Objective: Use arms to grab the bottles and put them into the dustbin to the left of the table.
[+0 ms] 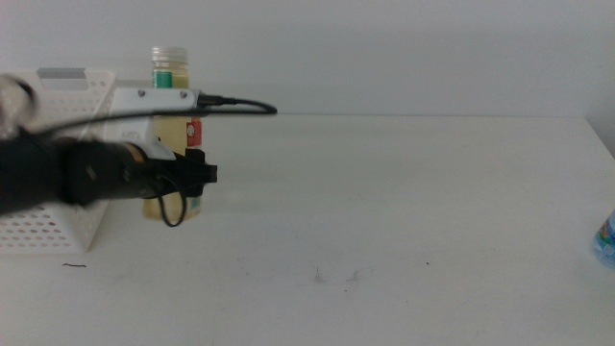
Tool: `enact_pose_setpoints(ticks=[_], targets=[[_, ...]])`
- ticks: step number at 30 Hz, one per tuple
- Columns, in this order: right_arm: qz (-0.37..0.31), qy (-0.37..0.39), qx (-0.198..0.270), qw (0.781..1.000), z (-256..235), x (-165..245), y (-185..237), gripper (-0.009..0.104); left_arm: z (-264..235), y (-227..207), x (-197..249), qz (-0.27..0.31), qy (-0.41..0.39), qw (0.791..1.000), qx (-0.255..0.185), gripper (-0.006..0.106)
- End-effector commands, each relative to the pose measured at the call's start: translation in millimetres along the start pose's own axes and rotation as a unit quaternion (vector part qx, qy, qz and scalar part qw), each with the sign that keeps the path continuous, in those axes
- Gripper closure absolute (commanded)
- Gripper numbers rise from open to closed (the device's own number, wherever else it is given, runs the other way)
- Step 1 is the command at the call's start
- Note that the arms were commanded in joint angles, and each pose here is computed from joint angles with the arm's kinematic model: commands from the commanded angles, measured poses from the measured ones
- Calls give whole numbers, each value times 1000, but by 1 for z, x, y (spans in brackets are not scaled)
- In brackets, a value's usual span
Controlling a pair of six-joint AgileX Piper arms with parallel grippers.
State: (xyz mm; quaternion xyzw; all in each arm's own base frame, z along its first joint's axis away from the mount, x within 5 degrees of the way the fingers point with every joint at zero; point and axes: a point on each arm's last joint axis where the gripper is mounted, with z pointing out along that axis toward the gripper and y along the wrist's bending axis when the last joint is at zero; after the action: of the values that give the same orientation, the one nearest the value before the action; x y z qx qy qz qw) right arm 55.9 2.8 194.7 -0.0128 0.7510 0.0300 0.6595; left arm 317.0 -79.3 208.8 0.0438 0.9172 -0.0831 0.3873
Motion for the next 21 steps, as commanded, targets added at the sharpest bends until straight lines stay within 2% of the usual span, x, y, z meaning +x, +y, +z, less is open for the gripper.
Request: enact_pose_setpoints(ticks=[1,4,7,11,16,18,21], targets=[[-4,-6,2,1000,0,0,0,8,-48,-10,-18,11,57,998,12,102],[-4,-6,2,1000,0,0,0,8,-86,-7,-37,78,116,990,16,102],[-4,-6,2,1000,0,0,0,8,-112,7,-67,98,147,984,8,102],[-4,-6,2,1000,0,0,0,8,-123,45,-104,83,140,986,-34,102],[-4,-6,2,1000,0,0,0,8,-123,118,-129,69,181,974,-117,102],[-4,-6,2,1000,0,0,0,8,-114,141,-133,57,183,974,-118,102],[-4,-6,2,1000,0,0,0,8,-91,159,-128,37,202,974,-96,102]])
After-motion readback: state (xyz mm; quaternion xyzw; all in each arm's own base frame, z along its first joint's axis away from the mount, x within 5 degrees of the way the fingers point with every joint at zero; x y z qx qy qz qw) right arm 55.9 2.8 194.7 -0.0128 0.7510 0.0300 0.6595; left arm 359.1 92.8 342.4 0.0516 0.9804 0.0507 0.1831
